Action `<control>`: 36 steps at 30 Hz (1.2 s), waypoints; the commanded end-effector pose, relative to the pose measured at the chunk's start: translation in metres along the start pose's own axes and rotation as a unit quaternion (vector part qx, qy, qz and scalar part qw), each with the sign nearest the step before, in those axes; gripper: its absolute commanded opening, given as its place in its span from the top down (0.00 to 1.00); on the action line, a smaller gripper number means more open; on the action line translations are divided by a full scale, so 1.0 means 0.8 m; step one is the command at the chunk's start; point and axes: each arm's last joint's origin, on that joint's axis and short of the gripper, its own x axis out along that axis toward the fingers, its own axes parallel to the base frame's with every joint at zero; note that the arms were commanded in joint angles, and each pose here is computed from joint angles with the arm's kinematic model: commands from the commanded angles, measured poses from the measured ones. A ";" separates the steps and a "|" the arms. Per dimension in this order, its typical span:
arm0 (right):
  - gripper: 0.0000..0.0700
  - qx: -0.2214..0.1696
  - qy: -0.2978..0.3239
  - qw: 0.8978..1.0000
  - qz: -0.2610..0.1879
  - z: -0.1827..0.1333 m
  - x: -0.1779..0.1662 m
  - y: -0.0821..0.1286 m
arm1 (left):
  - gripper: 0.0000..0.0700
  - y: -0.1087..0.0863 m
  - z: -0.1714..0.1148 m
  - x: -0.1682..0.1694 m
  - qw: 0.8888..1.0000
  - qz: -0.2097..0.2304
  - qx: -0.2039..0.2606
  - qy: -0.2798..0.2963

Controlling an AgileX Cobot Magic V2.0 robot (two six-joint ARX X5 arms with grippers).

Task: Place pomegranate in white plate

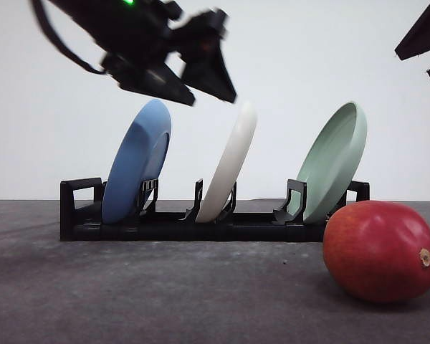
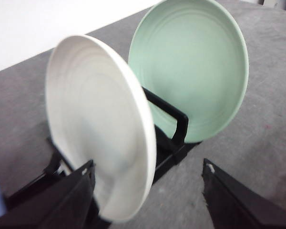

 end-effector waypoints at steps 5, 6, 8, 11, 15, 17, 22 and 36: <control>0.36 -0.007 -0.011 1.000 0.002 0.007 -0.002 0.001 | 0.39 -0.010 0.012 0.048 1.000 0.003 -0.007 0.008; 0.36 -0.007 -0.011 1.000 0.002 0.007 -0.002 0.001 | 0.39 -0.010 0.012 0.056 1.000 0.004 -0.007 0.011; 0.36 -0.007 -0.011 1.000 0.002 0.007 -0.002 0.001 | 0.39 -0.011 0.013 0.070 1.000 0.015 -0.009 0.018; 0.36 -0.007 -0.011 1.000 0.002 0.007 -0.002 0.001 | 0.39 -0.012 0.014 0.090 0.999 0.030 -0.017 0.024; 0.36 -0.008 -0.011 1.000 0.002 0.007 -0.002 0.001 | 0.40 -0.012 0.014 0.105 0.999 0.041 -0.017 0.027; 0.36 -0.008 -0.011 1.000 0.001 0.007 -0.002 0.001 | 0.40 -0.012 0.013 0.108 0.999 0.041 -0.017 0.029; 0.36 -0.008 -0.010 1.000 -0.002 0.007 -0.002 0.001 | 0.66 -0.015 0.012 0.108 0.999 0.039 -0.016 0.032; 0.36 -0.008 -0.010 1.000 -0.013 0.007 -0.002 0.000 | 0.98 -0.021 0.024 0.092 0.996 0.033 -0.079 0.030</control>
